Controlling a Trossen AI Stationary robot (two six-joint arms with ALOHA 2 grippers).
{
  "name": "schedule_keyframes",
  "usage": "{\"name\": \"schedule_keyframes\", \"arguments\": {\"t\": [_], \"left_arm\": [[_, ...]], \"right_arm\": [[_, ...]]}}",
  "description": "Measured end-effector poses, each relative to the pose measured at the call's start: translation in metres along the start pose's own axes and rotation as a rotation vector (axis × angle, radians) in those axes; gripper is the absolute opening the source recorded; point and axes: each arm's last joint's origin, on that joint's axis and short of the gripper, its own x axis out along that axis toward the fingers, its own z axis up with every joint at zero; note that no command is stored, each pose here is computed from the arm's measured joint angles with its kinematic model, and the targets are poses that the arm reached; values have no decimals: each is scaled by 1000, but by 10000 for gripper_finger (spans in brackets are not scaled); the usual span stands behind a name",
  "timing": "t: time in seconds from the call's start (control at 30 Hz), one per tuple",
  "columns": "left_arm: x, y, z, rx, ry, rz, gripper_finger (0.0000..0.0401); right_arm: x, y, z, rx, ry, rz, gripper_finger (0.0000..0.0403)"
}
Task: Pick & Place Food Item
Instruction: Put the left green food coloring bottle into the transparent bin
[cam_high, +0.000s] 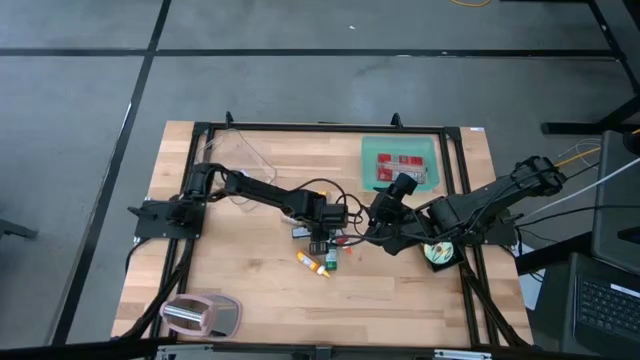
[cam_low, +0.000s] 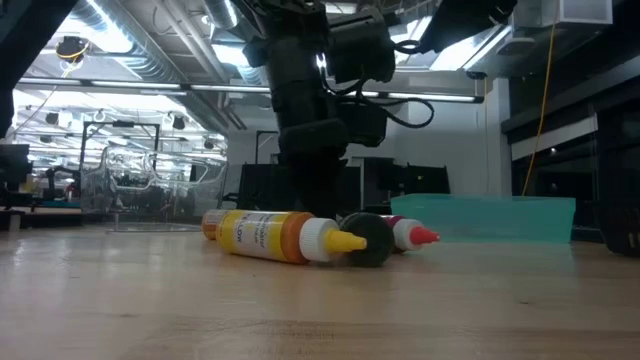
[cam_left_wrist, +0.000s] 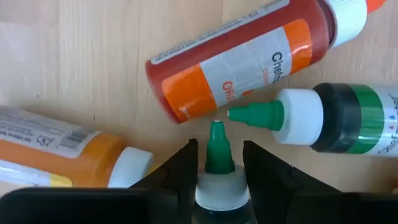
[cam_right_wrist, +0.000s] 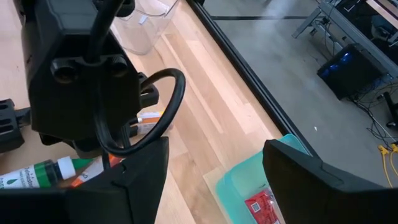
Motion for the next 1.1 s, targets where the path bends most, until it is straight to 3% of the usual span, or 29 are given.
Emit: {"name": "schedule_keyframes", "arguments": {"t": [0.63, 0.97, 1.1], "left_arm": [[1, 2, 4, -1, -33, -50, 88], [1, 4, 3, 48, -29, -9, 29], [0, 2, 8, 77, -79, -18, 29]], "right_arm": [[0, 0, 0, 3, 2, 6, 259], [0, 0, 0, 3, 3, 8, 259], [0, 0, 0, 2, 2, 4, 259]]}}
